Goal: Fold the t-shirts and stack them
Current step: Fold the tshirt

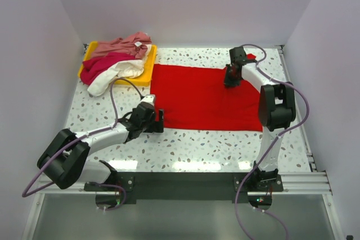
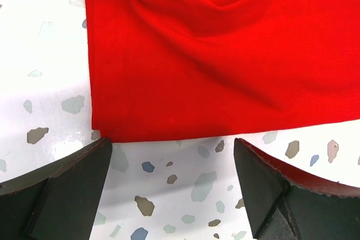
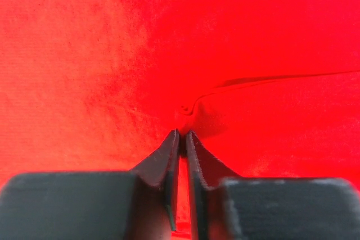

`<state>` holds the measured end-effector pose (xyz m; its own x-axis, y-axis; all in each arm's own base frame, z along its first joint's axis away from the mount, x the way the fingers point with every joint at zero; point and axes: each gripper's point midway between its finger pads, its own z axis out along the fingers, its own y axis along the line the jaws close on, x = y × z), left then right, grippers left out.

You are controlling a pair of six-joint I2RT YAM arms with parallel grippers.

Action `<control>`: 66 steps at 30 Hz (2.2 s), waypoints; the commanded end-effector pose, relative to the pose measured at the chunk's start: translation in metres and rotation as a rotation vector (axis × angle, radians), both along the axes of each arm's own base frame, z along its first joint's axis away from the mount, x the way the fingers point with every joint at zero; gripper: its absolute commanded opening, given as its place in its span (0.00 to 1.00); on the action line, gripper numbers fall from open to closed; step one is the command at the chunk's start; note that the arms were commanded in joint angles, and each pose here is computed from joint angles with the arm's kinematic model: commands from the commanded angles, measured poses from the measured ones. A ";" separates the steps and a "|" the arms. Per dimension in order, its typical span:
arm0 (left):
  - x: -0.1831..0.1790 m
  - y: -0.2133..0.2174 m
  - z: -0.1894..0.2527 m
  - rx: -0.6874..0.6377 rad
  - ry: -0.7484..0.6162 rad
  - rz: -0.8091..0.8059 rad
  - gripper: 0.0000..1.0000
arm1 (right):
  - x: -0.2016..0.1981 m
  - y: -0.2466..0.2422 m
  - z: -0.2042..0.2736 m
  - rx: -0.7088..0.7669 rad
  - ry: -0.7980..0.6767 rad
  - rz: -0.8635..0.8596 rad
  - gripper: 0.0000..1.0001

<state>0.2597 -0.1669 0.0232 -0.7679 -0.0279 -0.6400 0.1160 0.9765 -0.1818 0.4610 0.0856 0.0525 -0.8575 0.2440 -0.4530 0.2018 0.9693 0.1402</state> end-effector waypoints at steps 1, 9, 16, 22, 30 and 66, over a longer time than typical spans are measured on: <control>-0.003 0.005 0.000 0.004 0.012 0.023 0.95 | 0.010 0.008 0.013 0.032 -0.036 0.008 0.14; 0.005 0.009 0.035 0.007 -0.058 0.034 0.97 | 0.002 0.023 0.057 0.048 -0.147 0.093 0.73; 0.026 0.024 0.040 0.006 -0.073 0.056 0.95 | -0.030 0.083 0.096 0.191 -0.261 0.316 0.75; 0.045 0.034 0.037 -0.026 -0.094 0.058 0.88 | -0.059 0.156 0.101 0.334 -0.300 0.552 0.74; 0.059 0.026 0.037 -0.034 -0.112 0.038 0.81 | -0.085 0.227 0.065 0.413 -0.245 0.731 0.69; 0.048 0.035 -0.009 0.008 -0.008 0.072 0.06 | -0.104 0.299 0.002 0.404 -0.189 1.077 0.63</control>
